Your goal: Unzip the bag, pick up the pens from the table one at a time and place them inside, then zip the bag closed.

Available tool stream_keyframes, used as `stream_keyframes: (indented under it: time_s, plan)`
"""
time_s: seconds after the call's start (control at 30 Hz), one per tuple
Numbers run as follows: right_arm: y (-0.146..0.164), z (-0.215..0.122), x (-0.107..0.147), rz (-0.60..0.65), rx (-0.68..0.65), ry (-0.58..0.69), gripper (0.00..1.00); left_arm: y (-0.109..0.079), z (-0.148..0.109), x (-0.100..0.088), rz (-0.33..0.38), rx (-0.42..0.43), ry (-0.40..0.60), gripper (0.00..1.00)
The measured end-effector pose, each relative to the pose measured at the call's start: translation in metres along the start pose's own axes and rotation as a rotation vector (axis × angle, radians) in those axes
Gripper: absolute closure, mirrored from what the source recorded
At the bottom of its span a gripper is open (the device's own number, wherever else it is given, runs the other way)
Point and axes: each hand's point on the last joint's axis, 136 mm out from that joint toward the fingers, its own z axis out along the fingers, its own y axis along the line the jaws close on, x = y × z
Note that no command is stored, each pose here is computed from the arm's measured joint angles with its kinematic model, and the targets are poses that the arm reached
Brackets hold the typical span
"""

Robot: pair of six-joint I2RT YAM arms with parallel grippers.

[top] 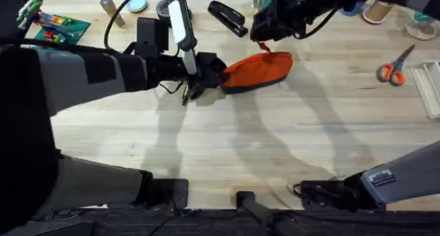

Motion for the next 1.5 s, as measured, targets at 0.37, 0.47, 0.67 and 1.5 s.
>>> stream_keyframes:
  time_s: [0.37, 0.47, 0.67, 1.5]
  plan:
    - [0.021, 0.001, 0.0, -0.037, -0.093, 0.003, 0.971, 0.001, 0.0, 0.0, 0.0, -0.002, 0.0, 0.959]
    - [0.03, 0.003, 0.0, -0.055, -0.118, 0.002, 0.971, 0.0, 0.0, 0.0, -0.001, 0.001, -0.001, 0.959]
    - [0.051, 0.005, 0.003, -0.099, -0.179, 0.003, 0.971, 0.0, 0.0, 0.0, -0.001, 0.002, -0.002, 0.959]
    - [0.049, -0.047, -0.017, -0.339, -0.006, -0.073, 0.345, 0.0, 0.0, 0.0, -0.001, 0.002, -0.002, 0.959]
